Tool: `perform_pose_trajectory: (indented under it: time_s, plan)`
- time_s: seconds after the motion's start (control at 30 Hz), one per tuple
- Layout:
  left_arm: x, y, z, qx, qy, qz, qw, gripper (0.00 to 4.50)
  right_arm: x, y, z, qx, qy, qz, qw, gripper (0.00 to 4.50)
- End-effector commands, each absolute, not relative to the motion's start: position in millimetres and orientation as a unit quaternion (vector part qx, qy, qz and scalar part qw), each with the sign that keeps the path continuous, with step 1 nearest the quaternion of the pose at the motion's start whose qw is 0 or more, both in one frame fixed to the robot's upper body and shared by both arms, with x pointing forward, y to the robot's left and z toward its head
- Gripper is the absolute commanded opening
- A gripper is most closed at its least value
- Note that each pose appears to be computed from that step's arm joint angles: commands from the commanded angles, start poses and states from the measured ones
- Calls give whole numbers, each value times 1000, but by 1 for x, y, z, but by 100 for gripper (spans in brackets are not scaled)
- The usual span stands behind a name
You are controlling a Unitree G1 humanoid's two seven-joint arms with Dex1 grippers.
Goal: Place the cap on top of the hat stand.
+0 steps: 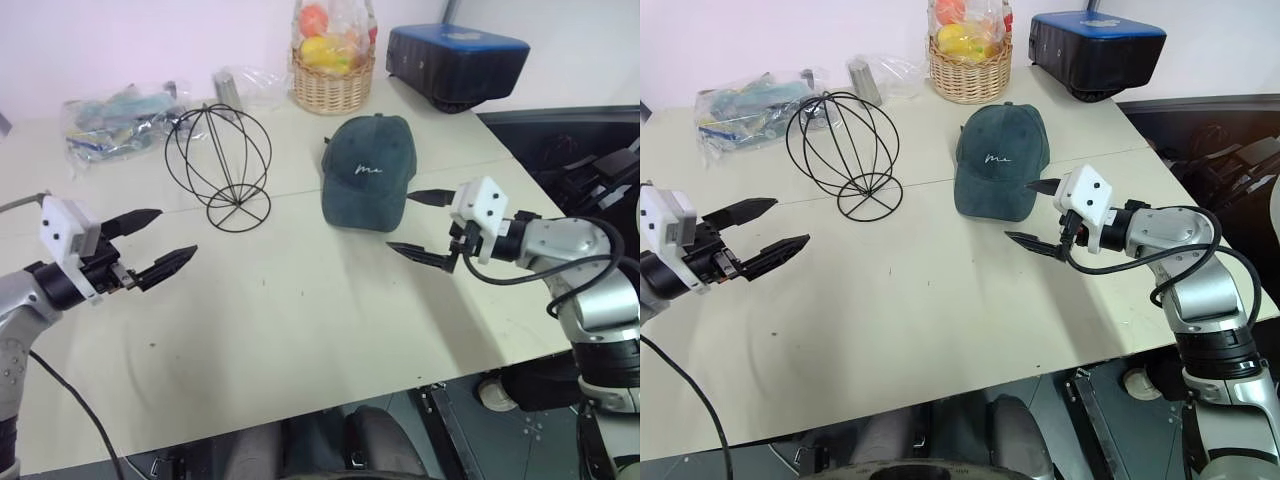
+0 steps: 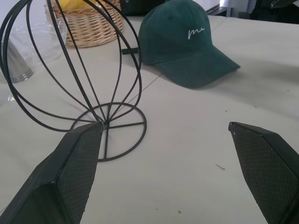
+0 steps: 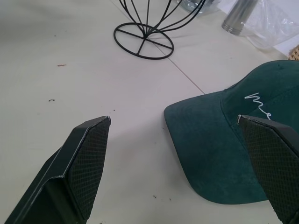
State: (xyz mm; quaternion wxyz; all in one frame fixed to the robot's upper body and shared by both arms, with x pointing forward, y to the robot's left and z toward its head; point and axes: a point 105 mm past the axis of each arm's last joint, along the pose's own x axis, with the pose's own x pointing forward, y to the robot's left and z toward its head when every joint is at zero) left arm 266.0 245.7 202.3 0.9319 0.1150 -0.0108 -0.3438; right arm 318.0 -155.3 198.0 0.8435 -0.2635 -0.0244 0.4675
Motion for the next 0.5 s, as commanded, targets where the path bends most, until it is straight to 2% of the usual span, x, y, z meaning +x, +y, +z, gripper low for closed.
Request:
perform_pose_trajectory:
  time_s: [0.03,0.5]
  plan:
    - [265,251,216,131,-33,-330,934,449,316,-158,212,-270,-46,461,844,445]
    - [263,253,218,117,-34,-327,937,449,313,-153,209,-260,-45,461,847,445]
